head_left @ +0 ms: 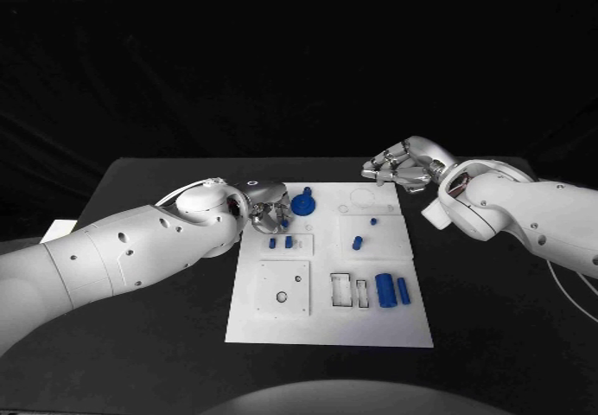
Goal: Assemble the parts on the task board
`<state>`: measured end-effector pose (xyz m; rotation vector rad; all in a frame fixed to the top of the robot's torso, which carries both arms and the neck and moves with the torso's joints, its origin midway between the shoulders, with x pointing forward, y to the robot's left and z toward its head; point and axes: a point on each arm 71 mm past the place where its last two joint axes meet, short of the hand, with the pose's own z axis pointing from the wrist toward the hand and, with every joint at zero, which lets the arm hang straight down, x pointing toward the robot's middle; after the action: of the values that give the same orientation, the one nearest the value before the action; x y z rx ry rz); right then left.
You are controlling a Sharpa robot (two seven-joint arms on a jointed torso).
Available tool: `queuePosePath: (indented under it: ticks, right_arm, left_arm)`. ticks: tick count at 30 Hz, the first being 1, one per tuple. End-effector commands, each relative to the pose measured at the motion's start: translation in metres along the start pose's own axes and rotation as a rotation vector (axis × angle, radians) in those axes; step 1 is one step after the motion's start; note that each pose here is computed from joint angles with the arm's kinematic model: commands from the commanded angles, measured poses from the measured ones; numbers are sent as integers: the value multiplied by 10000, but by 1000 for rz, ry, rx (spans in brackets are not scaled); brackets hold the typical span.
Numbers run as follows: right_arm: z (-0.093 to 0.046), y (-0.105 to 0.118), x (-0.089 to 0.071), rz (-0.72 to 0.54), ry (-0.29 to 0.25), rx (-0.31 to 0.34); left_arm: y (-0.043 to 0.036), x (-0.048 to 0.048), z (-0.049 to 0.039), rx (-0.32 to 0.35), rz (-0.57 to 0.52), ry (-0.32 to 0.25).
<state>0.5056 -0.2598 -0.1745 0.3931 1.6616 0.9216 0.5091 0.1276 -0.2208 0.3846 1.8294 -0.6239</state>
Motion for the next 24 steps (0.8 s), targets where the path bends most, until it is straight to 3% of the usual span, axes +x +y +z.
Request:
queuePosePath:
  ticks: [1, 24]
  right_arm:
    - [2, 11, 11, 0, 6, -11]
    - [2, 8, 11, 1, 7, -10]
  left_arm:
    - [-1, 1, 2, -2, -2, 7]
    - [21, -4, -7, -4, -9, 1]
